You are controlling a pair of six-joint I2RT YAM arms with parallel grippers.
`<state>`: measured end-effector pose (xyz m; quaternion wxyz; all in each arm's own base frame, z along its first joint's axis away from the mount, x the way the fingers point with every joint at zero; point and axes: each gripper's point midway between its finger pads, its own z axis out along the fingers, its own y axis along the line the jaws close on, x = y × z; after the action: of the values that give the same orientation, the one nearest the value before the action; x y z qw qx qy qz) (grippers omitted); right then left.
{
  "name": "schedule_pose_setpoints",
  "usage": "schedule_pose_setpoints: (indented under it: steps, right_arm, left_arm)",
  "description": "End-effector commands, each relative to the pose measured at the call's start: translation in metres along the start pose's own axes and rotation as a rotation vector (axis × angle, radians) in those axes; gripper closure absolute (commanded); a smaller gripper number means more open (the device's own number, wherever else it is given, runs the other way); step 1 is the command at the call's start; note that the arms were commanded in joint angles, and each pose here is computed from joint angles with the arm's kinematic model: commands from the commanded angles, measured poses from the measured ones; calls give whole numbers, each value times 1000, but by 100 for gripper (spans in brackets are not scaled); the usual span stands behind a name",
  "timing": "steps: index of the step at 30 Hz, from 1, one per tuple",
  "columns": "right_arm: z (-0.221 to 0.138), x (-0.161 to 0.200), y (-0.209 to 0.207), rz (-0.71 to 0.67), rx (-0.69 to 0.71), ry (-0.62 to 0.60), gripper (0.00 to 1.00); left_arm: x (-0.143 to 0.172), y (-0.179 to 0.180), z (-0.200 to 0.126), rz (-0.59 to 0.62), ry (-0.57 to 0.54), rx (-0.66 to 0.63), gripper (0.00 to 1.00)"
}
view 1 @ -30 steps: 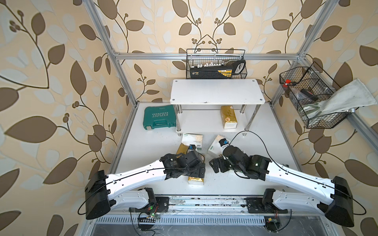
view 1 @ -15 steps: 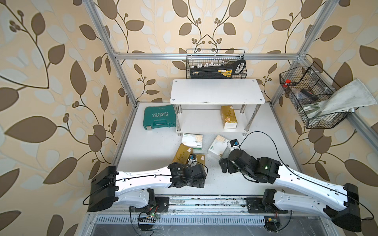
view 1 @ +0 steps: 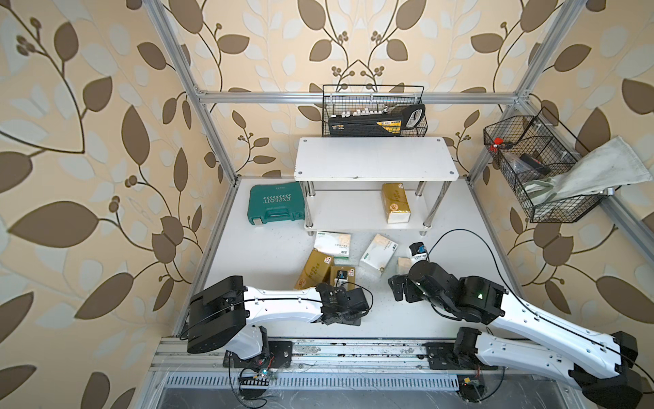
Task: Place the tissue boxes on the shelf by color
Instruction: Pick up the box of tissues from the center of the board.
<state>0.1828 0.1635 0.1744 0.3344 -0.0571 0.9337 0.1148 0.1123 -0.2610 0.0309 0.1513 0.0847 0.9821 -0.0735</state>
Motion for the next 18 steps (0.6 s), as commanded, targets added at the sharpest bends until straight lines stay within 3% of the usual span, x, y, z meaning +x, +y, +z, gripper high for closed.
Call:
schedule_pose_setpoints:
  steps: [1, 12, 14, 18]
  right_arm:
    - [-1, 2, -6, -8, 24, 5, 1]
    - [6, 5, -3, -20, 16, 20, 1]
    - [5, 4, -3, -14, 10, 15, 1]
    - [0, 1, -3, -4, -2, 0, 1]
  left_arm:
    - [-4, 2, 0, -11, -39, -10, 1]
    - [-10, 1, 1, 0, -71, -14, 3]
    - [-10, 0, -1, 2, -71, -7, 9]
    - [-9, -3, -6, 6, -68, 16, 32]
